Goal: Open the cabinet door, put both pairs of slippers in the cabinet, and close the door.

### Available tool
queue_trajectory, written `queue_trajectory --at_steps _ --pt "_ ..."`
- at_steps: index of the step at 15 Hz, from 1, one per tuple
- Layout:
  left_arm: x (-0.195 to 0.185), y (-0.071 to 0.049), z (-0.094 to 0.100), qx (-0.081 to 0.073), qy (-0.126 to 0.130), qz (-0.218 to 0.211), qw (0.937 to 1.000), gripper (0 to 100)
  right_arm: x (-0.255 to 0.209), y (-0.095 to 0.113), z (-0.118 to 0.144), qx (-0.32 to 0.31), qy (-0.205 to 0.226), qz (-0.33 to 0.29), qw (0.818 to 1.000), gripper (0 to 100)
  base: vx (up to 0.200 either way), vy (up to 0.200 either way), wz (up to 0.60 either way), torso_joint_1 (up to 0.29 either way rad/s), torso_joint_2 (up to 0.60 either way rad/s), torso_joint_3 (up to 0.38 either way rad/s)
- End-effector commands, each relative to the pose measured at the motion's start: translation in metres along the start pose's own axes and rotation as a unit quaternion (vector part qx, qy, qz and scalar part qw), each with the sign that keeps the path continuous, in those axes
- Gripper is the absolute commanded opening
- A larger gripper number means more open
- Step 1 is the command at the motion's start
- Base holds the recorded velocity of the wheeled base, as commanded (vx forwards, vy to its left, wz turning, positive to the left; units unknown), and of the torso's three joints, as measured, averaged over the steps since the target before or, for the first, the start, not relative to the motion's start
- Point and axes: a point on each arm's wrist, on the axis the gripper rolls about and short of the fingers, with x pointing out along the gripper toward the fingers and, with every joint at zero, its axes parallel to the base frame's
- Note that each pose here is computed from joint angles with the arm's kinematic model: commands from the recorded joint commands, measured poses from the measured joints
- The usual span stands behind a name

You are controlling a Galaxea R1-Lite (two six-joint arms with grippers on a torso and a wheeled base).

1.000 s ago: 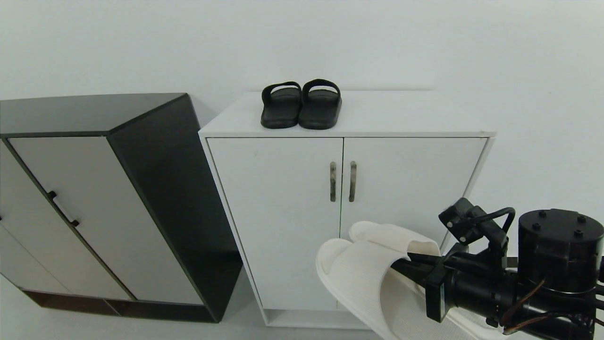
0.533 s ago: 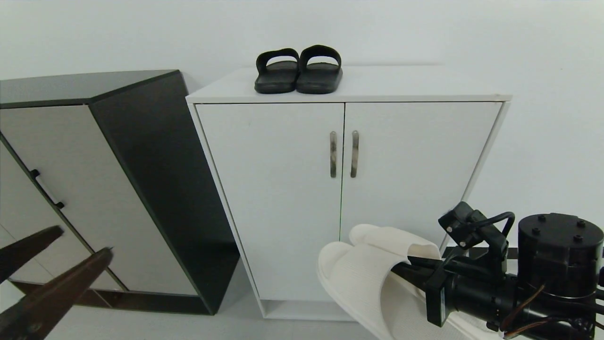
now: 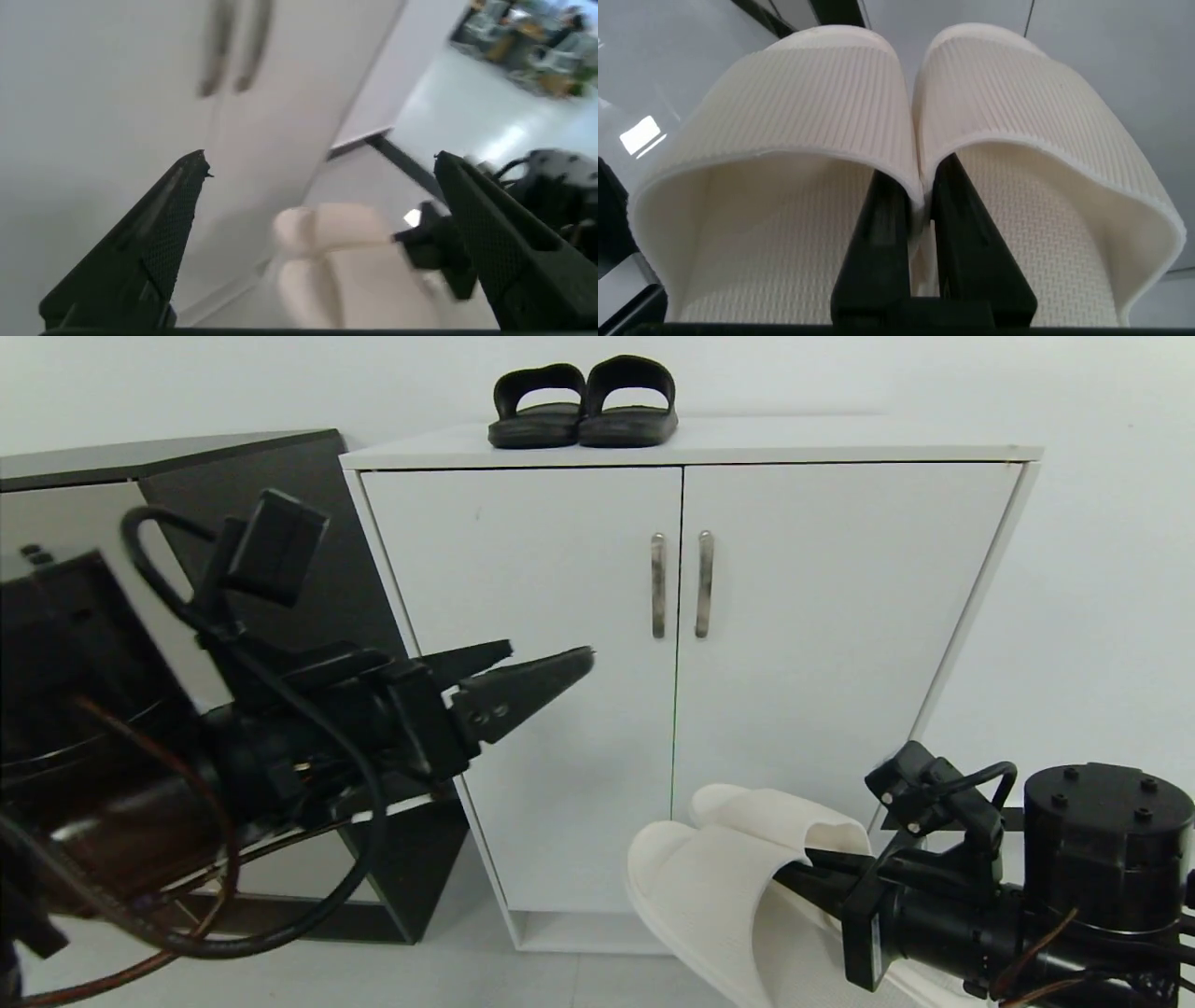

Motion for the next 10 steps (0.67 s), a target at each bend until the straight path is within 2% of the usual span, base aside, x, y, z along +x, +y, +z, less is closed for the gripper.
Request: queue_trajectory --at_steps 1,3,6,8,10 --pt "0.043 -0.019 -0.009 -0.009 0.027 -0.051 0.9983 100 0.001 0.0 -0.001 0.001 0.002 -0.001 1.0 0 0.0 0.0 0.0 0.0 0.0 0.0" --pt "0.067 -0.029 -0.009 -0.013 0.044 -0.074 0.9962 100 0.003 -0.001 -0.004 0.0 0.009 -0.001 1.0 0 0.0 0.0 0.0 0.0 0.0 0.0" --pt "0.095 -0.03 -0.005 -0.018 0.052 -0.119 0.9913 100 0.002 0.0 -0.007 0.001 0.012 0.014 1.0 0 0.0 0.0 0.0 0.0 0.0 0.0" --pt "0.099 -0.027 0.003 -0.037 0.068 -0.149 0.9858 100 0.001 0.0 -0.008 0.0 0.005 0.028 1.0 0 0.0 0.0 0.0 0.0 0.0 0.0" --pt "0.109 -0.016 0.016 -0.064 0.077 -0.183 0.978 100 0.002 0.0 -0.008 0.001 0.001 0.031 1.0 0 0.0 0.0 0.0 0.0 0.0 0.0"
